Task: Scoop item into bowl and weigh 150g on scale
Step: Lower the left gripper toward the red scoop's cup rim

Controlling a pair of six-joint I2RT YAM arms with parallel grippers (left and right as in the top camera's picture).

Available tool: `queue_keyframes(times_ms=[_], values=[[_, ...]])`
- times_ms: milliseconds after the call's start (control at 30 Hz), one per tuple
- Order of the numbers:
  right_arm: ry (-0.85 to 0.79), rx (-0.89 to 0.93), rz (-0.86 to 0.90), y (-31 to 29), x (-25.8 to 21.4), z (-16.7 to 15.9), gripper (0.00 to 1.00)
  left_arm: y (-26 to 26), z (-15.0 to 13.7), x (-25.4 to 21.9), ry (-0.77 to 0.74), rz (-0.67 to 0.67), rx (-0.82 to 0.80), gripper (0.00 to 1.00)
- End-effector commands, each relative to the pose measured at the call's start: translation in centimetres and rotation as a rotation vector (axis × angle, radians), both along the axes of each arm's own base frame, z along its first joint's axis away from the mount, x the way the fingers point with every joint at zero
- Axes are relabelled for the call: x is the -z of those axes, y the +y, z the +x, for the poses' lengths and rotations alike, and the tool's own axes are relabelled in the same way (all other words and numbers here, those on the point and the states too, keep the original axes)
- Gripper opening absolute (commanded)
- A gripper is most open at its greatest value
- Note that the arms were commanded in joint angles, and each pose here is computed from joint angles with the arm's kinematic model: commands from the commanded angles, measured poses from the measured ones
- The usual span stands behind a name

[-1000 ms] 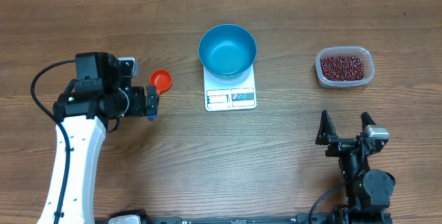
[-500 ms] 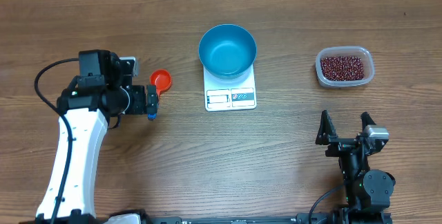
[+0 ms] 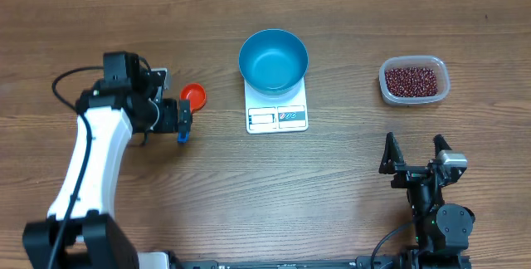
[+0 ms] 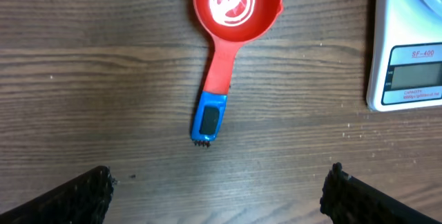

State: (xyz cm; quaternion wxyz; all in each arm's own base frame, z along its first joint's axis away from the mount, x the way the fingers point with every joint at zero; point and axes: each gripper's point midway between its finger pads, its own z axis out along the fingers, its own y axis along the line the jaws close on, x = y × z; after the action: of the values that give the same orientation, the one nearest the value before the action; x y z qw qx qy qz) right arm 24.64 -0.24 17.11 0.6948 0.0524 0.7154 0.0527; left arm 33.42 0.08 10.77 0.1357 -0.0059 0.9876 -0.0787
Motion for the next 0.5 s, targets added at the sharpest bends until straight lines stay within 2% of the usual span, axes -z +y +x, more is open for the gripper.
queue_keyframes(times_ms=[0,233,467], values=[[-0.005,0.004,0.004,0.0,0.2,0.0,1.0,0.6,2.3,-1.3,0.004,0.003,-0.005,1.0],[-0.005,0.004,0.004,0.0,0.2,0.0,1.0,1.6,5.2,-2.3,0.043,0.038,-0.012,1.0],[-0.005,0.004,0.004,0.0,0.2,0.0,1.0,1.9,5.7,-0.8,0.085,0.048,-0.014,1.0]])
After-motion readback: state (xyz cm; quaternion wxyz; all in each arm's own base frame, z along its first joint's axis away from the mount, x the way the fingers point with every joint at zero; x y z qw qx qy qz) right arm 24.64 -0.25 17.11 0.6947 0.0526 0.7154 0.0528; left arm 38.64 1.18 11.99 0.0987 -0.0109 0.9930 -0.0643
